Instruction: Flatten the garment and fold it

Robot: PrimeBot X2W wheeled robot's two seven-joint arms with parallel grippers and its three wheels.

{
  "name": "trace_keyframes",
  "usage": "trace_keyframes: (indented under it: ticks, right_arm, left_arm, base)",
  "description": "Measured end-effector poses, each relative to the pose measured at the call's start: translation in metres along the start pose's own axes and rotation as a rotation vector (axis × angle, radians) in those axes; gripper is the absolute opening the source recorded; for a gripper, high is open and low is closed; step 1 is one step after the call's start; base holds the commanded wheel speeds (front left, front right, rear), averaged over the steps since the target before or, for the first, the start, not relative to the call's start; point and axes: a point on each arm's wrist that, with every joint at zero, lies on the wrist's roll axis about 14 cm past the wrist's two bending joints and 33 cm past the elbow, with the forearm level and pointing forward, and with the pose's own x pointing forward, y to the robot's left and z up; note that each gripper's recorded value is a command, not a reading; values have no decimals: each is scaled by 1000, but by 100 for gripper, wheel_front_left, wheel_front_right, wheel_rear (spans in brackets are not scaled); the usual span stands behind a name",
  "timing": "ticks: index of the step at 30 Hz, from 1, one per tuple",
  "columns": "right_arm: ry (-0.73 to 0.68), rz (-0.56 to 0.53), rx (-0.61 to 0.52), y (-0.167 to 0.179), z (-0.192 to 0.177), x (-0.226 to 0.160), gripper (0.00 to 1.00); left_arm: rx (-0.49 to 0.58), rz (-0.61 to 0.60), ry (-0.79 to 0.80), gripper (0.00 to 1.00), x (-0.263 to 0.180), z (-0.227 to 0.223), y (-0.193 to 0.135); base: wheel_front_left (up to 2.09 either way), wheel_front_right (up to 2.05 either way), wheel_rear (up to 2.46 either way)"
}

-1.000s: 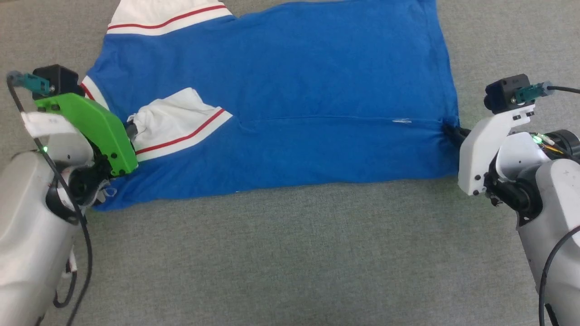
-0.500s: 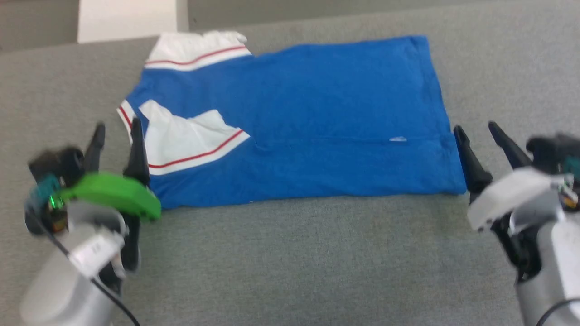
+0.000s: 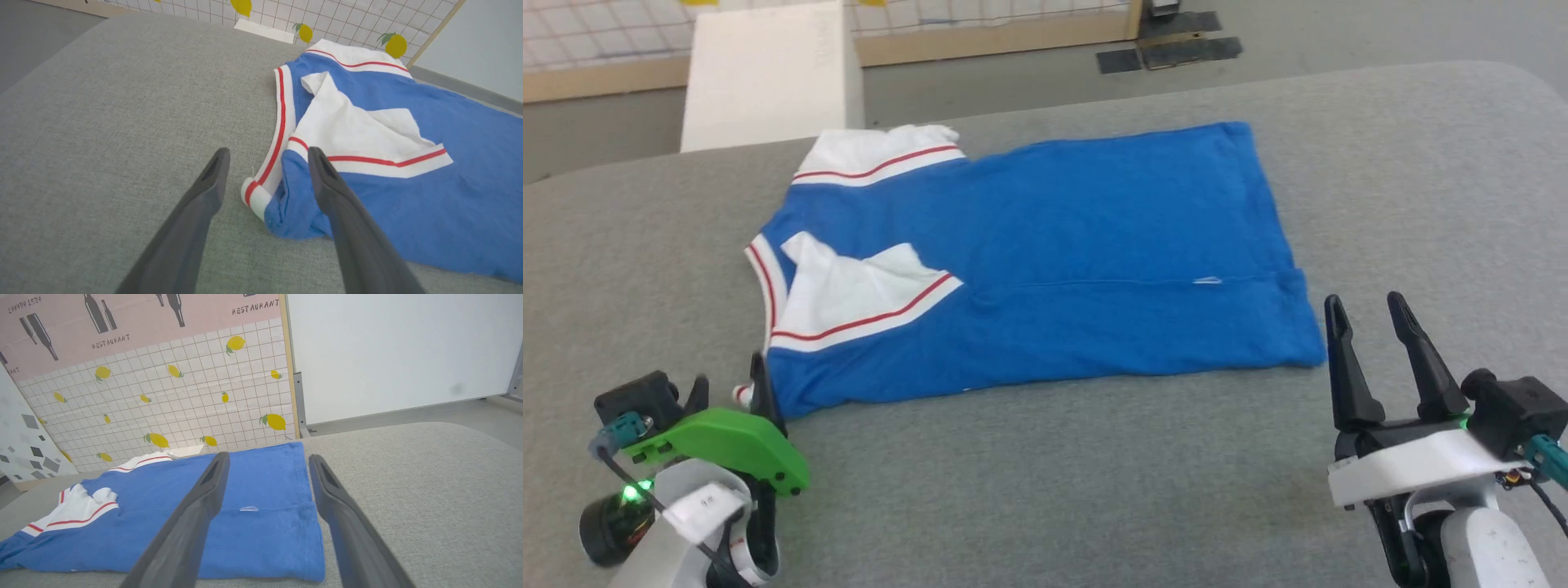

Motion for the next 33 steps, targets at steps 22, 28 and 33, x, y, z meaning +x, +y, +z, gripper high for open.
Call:
trace_keyframes:
  ticks: [22, 28, 33]
  right_arm:
    - [14, -81, -38, -24, 1, -12, 100]
    - [254, -115, -22, -37, -41, 9, 100]
    - [574, -109, 7, -33, -90, 19, 100]
  left_arm:
    - [-28, 74, 486, 0, 1, -68, 7]
    - [-22, 63, 473, 0, 1, -65, 6]
    - [-25, 56, 466, 0, 1, -64, 7]
  base:
    - [0, 0, 0]
    - [0, 0, 0]
    - [0, 0, 0]
